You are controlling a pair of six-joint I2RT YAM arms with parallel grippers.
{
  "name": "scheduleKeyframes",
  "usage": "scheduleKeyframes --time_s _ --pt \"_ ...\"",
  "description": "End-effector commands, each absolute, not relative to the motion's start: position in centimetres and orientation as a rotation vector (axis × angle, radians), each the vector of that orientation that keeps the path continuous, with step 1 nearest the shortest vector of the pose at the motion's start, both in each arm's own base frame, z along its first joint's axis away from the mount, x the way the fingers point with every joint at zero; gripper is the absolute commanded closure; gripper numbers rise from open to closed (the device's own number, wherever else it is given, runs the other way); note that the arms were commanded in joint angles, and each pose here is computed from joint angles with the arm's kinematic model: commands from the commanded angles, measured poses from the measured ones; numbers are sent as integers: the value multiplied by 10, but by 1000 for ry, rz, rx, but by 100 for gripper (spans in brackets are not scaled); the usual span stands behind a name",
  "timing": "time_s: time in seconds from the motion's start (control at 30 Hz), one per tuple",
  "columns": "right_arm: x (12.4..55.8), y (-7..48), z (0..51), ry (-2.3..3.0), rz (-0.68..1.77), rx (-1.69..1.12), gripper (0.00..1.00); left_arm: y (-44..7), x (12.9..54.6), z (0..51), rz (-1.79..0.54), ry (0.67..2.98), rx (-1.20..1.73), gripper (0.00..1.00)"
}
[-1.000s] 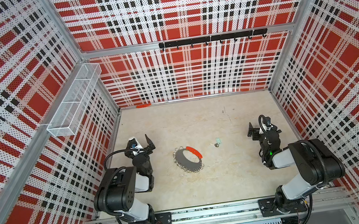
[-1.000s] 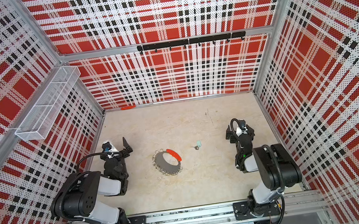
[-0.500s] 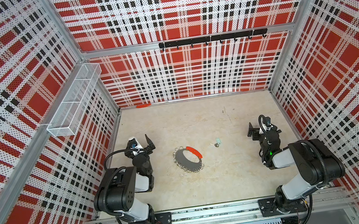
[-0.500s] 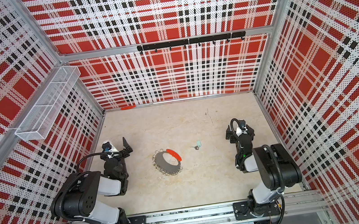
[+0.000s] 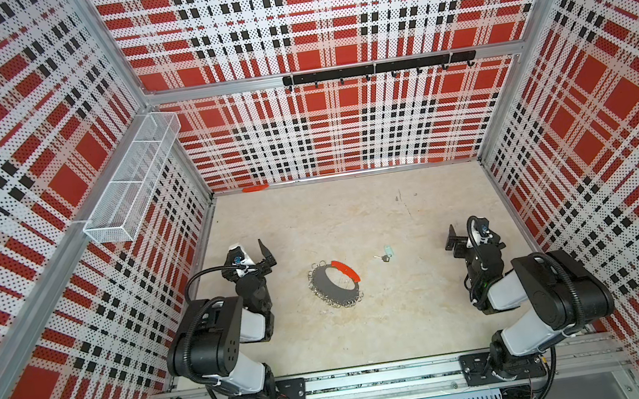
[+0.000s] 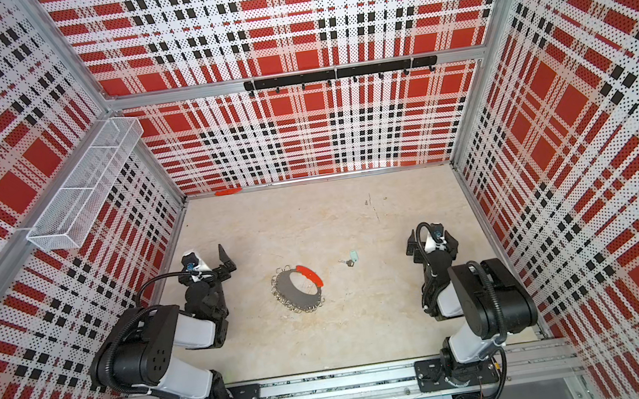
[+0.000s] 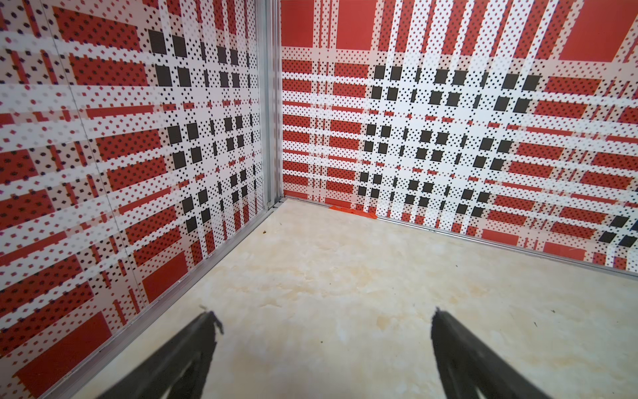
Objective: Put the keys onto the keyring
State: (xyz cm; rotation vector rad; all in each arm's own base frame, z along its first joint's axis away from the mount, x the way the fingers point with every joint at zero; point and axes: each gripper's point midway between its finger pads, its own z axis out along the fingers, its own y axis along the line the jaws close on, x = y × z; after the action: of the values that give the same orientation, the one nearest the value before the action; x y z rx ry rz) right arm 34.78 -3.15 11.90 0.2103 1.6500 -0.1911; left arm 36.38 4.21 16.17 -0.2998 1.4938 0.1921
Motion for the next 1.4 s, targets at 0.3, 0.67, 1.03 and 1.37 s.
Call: scheduleKeyframes --time_s 0.3,0.67,1.03,1.37 --pt "332 -11 176 1456 -315 169 0 43 361 161 207 1488 -300 2" --pt "353 14 209 1647 -474 228 0 44 361 161 208 1489 -302 2" --pt "362 19 222 1760 -217 468 0 44 361 161 208 1490 -301 2" --pt "362 62 178 1789 96 319 0 47 366 160 157 1503 -293 2"
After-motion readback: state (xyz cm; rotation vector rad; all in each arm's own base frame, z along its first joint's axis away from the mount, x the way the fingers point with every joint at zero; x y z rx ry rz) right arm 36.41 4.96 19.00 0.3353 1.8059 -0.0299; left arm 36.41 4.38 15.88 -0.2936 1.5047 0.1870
